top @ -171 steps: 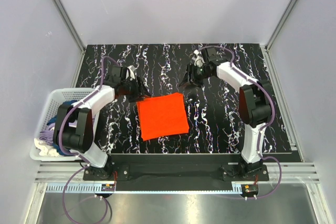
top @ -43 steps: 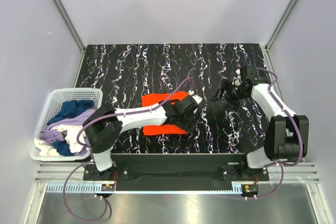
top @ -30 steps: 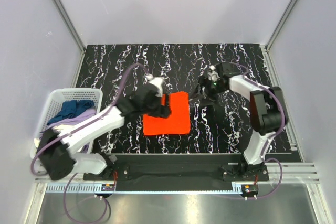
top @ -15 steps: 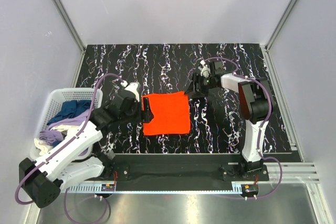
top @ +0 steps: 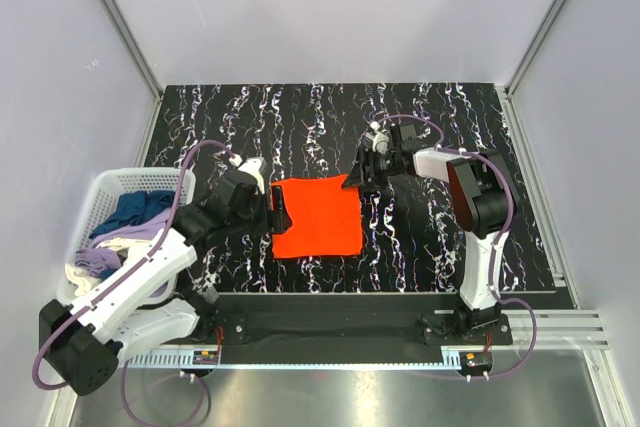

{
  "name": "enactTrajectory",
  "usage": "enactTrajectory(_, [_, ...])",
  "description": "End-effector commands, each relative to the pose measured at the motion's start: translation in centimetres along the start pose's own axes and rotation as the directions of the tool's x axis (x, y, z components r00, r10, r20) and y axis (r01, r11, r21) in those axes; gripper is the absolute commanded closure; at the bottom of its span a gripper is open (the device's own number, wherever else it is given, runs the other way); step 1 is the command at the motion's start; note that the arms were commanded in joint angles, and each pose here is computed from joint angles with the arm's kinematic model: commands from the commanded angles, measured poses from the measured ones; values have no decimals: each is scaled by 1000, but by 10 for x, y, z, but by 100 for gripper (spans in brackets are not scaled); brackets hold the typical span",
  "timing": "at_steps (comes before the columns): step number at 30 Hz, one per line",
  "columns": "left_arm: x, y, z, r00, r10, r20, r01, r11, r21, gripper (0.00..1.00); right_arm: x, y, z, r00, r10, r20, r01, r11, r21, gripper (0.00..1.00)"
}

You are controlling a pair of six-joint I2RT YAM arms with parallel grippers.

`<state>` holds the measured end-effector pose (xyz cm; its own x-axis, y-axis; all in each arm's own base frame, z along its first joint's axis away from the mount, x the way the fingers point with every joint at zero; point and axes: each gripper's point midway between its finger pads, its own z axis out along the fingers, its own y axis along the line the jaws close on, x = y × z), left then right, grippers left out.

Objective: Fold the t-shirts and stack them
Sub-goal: Neatly place the folded tshirt to the corner

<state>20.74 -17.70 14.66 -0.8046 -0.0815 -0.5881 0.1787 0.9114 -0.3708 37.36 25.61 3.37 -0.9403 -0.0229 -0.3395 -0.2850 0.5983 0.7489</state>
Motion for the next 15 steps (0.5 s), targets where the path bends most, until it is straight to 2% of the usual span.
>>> enactTrajectory(1, [-13, -11, -6, 999, -3, 43, 0, 999, 49, 22, 26, -26, 17, 996, 46, -74, -37, 993, 109, 33])
enactTrajectory(5, [-8, -7, -10, 999, -10, 41, 8, 999, 41, 21, 30, -39, 20, 994, 80, -70, -68, 983, 169, 43])
enactTrajectory(6, [-8, -5, -12, 999, -12, 47, 11, 999, 39, 21, 30, -42, 20, 994, 84, -70, -70, 981, 183, 52])
enactTrajectory(9, [-4, -1, -17, 998, -26, 55, 24, 999, 38, 21, 26, -50, 19, 994, 97, -44, -84, 966, 245, 70])
enactTrajectory(10, [-2, -1, -18, 998, -38, 56, 36, 999, 40, 21, 21, -50, 18, 995, 95, -33, -83, 963, 255, 83])
enactTrajectory(12, [1, 1, -20, 997, -50, 57, 48, 998, 40, 21, 17, -54, 18, 995, 96, -22, -86, 955, 283, 96])
enactTrajectory(13, [1, 1, -22, 996, -60, 65, 57, 997, 45, 21, 9, -52, 17, 996, 88, -10, -81, 954, 289, 100])
enactTrajectory(15, [3, 2, -23, 995, -69, 68, 66, 997, 50, 21, -1, -55, 13, 997, 76, 13, -76, 940, 333, 100])
